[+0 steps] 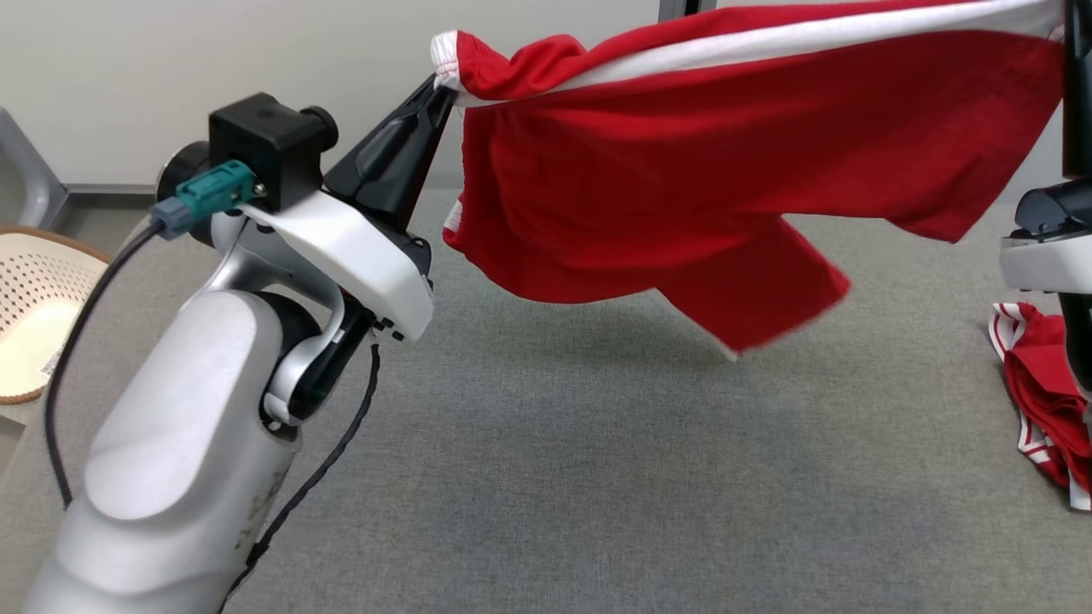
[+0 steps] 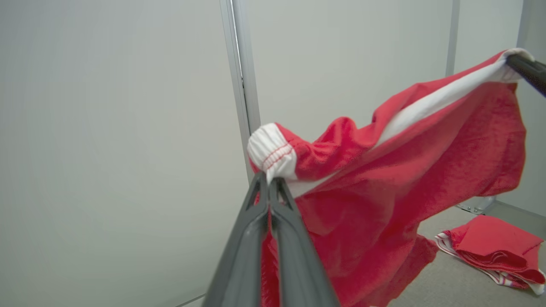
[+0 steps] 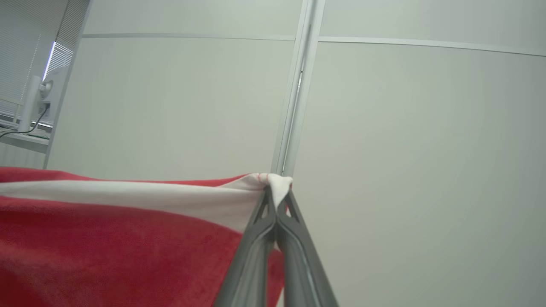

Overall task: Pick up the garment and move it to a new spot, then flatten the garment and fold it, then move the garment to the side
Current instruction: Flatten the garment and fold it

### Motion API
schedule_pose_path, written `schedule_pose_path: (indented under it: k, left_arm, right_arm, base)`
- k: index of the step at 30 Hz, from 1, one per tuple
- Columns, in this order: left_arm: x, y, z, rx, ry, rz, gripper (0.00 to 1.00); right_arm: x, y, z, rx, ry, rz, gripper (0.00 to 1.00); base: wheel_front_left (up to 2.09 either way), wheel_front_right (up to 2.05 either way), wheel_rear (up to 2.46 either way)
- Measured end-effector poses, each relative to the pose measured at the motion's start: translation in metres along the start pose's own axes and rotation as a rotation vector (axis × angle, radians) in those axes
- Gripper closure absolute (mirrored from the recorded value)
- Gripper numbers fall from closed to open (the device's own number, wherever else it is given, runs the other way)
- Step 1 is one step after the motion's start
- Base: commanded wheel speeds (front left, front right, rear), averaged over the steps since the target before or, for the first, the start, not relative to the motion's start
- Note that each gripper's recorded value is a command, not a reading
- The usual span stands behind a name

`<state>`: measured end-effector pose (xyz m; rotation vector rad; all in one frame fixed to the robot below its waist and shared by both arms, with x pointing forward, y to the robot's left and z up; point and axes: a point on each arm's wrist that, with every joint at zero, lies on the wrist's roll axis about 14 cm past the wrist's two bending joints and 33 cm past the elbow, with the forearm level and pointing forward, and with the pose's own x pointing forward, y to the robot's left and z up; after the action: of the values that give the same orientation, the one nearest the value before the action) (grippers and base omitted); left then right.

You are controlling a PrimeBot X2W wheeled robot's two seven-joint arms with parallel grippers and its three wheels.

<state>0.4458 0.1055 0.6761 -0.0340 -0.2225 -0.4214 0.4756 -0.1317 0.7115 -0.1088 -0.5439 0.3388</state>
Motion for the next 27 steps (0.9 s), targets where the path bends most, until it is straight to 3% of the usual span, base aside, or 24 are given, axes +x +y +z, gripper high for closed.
schedule_pose_path:
  k: [3,7,11,19,22,27]
  left_arm:
    - [-0.006,-0.002,0.023,0.002,-0.020,0.001,1.00]
    - [-0.013,-0.007,0.045,-0.072,-0.055,0.005,1.00]
    - [-0.021,-0.009,0.041,-0.157,-0.025,0.013,1.00]
    - [-0.016,-0.003,0.024,-0.230,0.030,0.031,1.00]
    - [-0.003,0.000,0.016,-0.278,0.048,0.032,1.00]
    - [0.036,0.024,0.007,-0.324,0.039,0.077,1.00]
  right_arm:
    - [0.003,0.003,0.025,-0.029,-0.047,0.007,1.00]
    - [0.000,0.009,0.042,-0.046,-0.066,0.016,1.00]
    - [-0.009,0.013,0.034,-0.044,-0.023,0.020,1.00]
    - [-0.007,0.008,0.013,-0.043,0.048,0.023,1.00]
    - [0.005,0.006,0.005,-0.019,0.062,0.033,1.00]
    - [0.041,0.004,-0.011,-0.084,0.087,0.101,1.00]
  base:
    - [0.00,0.00,0.00]
    - [0.00,0.00,0.00]
    - [0.00,0.00,0.00]
    - [0.00,0.00,0.00]
    - [0.00,0.00,0.00]
    - [0.00,0.00,0.00]
